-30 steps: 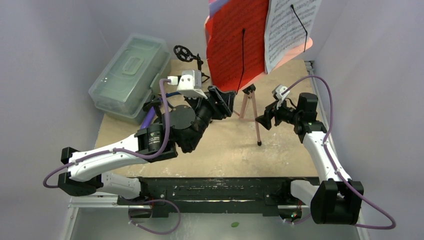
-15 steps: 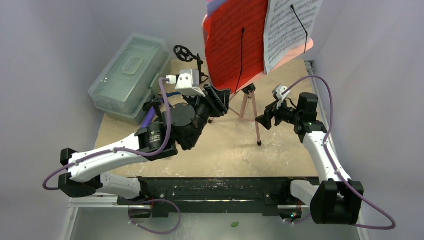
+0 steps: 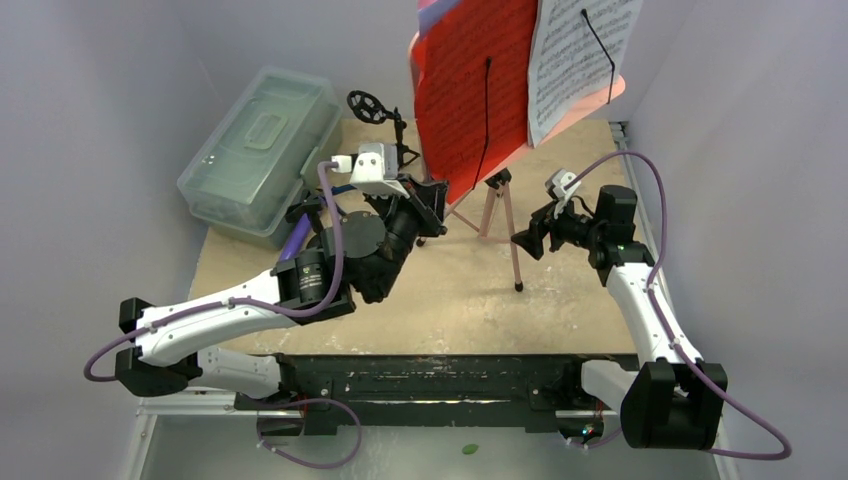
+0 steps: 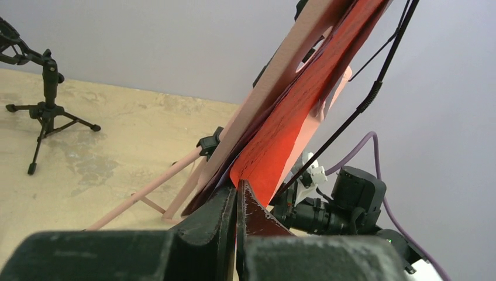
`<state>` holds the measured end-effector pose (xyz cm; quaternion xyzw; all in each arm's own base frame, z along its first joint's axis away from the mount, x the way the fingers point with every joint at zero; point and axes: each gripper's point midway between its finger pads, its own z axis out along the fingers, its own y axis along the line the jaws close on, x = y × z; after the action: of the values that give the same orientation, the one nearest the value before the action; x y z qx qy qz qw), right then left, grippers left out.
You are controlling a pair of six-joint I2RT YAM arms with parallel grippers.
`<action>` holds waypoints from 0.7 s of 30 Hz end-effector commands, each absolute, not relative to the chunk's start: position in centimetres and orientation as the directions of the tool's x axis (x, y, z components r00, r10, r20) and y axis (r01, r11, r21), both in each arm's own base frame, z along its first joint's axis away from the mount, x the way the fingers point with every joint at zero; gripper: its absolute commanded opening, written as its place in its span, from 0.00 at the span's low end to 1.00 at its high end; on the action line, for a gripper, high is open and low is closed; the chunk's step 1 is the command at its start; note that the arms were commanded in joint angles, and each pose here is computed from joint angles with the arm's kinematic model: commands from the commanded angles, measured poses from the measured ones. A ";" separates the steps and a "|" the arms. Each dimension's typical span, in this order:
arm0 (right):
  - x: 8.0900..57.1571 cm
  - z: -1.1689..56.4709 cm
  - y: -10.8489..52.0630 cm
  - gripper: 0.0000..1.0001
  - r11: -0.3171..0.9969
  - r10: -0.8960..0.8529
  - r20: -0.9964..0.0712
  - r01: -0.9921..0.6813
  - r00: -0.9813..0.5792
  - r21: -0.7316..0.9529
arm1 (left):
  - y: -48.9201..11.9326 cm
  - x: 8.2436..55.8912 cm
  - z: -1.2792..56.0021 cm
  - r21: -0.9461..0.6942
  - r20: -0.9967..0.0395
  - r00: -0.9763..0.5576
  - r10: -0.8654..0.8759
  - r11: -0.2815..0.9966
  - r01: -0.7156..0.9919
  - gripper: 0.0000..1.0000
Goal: Pack up the instrument practice props
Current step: Pick up the sheet music from the music stand.
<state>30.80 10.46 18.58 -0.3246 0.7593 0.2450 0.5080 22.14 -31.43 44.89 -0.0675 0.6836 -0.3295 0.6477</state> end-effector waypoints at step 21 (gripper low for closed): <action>31.0 21.2 10.7 0.80 0.651 -0.239 -0.950 -0.759 -0.201 -0.003 | -24.8 17.8 50.3 -0.321 -0.891 0.057 -0.450 0.714 0.622 0.00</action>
<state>30.52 10.67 18.94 -0.3286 0.7540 0.2507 0.5106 18.55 -26.10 49.02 0.0664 0.6030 -0.3564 0.7106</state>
